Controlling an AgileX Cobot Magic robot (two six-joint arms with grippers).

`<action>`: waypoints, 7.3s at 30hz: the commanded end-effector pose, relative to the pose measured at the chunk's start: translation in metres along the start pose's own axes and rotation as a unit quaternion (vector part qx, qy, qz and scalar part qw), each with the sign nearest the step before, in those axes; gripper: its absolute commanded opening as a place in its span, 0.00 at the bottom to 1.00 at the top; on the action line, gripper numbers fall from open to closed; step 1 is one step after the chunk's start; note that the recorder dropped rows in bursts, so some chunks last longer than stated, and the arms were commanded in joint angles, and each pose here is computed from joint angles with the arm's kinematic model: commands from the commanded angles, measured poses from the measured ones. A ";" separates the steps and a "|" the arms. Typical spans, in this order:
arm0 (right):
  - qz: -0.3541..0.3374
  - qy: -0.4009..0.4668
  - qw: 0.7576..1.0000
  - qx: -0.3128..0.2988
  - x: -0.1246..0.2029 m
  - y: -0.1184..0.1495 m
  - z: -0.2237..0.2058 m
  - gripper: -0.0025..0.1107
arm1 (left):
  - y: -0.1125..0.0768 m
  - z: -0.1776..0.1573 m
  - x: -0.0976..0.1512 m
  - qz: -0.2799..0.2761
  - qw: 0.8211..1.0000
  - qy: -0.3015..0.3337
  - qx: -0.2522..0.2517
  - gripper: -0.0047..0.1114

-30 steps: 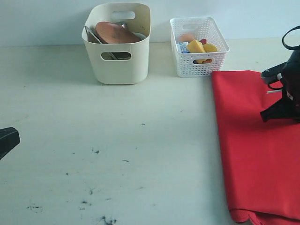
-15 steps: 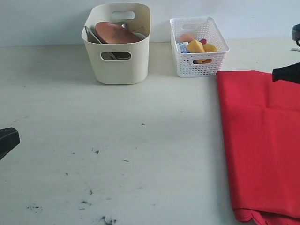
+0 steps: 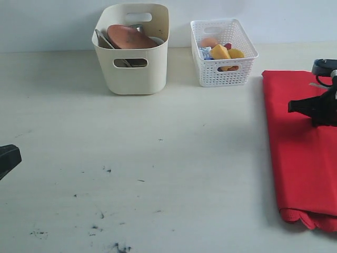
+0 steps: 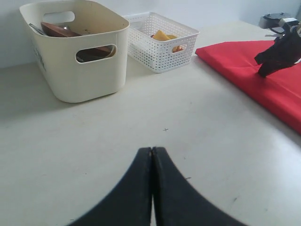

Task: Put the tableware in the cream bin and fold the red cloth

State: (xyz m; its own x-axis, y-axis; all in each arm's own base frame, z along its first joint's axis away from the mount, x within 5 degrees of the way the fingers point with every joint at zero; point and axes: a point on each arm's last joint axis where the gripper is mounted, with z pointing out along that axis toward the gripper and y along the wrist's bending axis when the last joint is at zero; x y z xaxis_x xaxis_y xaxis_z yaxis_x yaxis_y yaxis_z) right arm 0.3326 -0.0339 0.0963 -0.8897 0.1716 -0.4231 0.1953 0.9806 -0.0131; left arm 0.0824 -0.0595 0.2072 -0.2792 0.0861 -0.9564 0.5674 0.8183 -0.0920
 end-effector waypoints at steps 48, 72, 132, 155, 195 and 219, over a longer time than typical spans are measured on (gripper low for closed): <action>0.054 -0.036 0.997 0.035 -0.100 -0.004 0.003 0.02 | -0.001 -0.001 0.002 -0.018 1.000 -0.002 0.004 0.05; 0.006 -0.052 0.999 0.014 -0.036 -0.024 0.029 0.02 | 0.000 -0.001 0.002 -0.020 1.000 0.001 0.000 0.05; 0.189 -0.304 0.926 -0.115 0.000 -0.008 -0.188 0.02 | 0.016 -0.028 0.011 -0.021 0.991 -0.095 -0.097 0.05; 0.189 -0.304 0.926 -0.115 0.000 -0.008 -0.188 0.02 | 0.028 -0.057 -0.002 -0.005 0.933 -0.246 -0.262 0.05; 0.189 -0.304 0.926 -0.115 0.000 -0.008 -0.188 0.02 | 0.034 -0.050 0.029 -0.053 0.953 -0.078 -0.289 0.05; 0.169 -0.115 0.973 -0.111 0.048 -0.002 -0.175 0.02 | 0.034 -0.050 0.029 -0.053 0.953 -0.078 -0.289 0.05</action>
State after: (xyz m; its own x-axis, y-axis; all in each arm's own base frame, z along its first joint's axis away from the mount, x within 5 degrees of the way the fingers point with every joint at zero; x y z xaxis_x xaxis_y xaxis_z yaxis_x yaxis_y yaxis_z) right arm 0.2240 -0.0149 0.2344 -0.6596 0.5254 -0.5375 0.4007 0.8508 0.3399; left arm 0.0556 -0.0006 0.1896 -0.1735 -0.0600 -0.9830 0.0019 0.9981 -0.0613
